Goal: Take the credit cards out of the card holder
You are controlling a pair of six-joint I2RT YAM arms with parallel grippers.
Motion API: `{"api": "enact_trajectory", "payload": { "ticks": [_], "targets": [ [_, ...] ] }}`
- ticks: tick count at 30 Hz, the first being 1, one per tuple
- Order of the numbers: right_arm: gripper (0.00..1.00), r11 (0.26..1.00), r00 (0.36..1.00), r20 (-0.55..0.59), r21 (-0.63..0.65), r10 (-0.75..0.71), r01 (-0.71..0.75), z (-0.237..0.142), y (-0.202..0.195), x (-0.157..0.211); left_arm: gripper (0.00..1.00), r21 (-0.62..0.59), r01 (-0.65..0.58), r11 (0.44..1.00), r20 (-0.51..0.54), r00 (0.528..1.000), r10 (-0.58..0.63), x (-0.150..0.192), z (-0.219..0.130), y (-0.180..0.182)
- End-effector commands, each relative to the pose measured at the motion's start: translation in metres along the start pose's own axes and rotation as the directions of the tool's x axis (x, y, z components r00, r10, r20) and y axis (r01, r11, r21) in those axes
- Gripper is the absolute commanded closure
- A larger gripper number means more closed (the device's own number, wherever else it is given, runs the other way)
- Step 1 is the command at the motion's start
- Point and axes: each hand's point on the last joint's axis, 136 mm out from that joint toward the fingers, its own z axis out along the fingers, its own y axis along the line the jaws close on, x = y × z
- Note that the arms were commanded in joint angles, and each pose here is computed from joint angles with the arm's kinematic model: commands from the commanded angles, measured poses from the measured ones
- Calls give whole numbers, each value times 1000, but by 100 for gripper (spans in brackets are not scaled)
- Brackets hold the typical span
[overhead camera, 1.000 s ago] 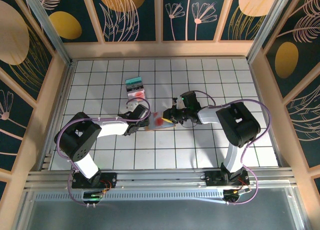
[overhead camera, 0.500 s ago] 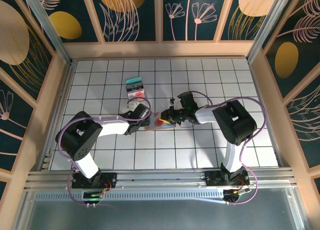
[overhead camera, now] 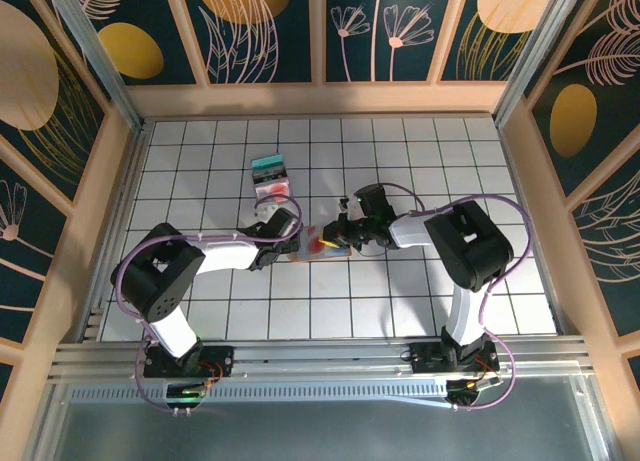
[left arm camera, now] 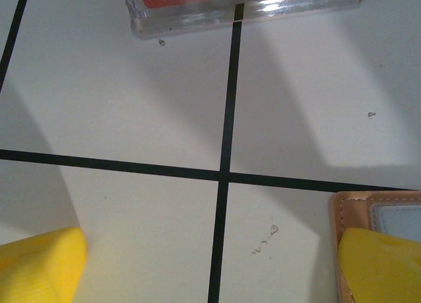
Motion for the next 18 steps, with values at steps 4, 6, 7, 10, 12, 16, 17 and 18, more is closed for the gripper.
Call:
{"api": "enact_trajectory", "payload": {
  "ticks": [4, 6, 7, 10, 12, 16, 17, 18],
  "targets": [
    [100, 1000, 997, 66, -1, -28, 28, -23, 13, -19, 1, -52, -80, 995, -120, 990, 74, 35, 5, 19],
    [100, 1000, 997, 71, -4, -30, 30, -26, 15, -21, 1, -55, -82, 995, -120, 990, 75, 36, 5, 20],
    [100, 1000, 997, 74, -9, -29, 30, -28, 16, -22, 1, -54, -83, 995, -121, 990, 76, 36, 5, 20],
    [100, 999, 997, 75, -20, -36, 37, -31, 21, -22, 1, -55, -81, 995, -118, 990, 74, 35, 4, 20],
    [100, 999, 996, 78, -21, -37, 39, -34, 22, -23, 1, -53, -79, 995, -116, 991, 72, 34, 3, 20],
    [100, 998, 995, 86, -33, -45, 48, -40, 26, -25, 1, -56, -75, 996, -108, 992, 68, 32, 1, 21],
    [100, 998, 995, 88, -35, -46, 49, -42, 26, -25, 1, -42, -62, 997, -86, 995, 58, 24, -5, 18],
    [100, 998, 994, 93, -40, -48, 52, -45, 29, -26, 1, -39, -60, 997, -80, 995, 57, 21, -7, 18]
  ]
}}
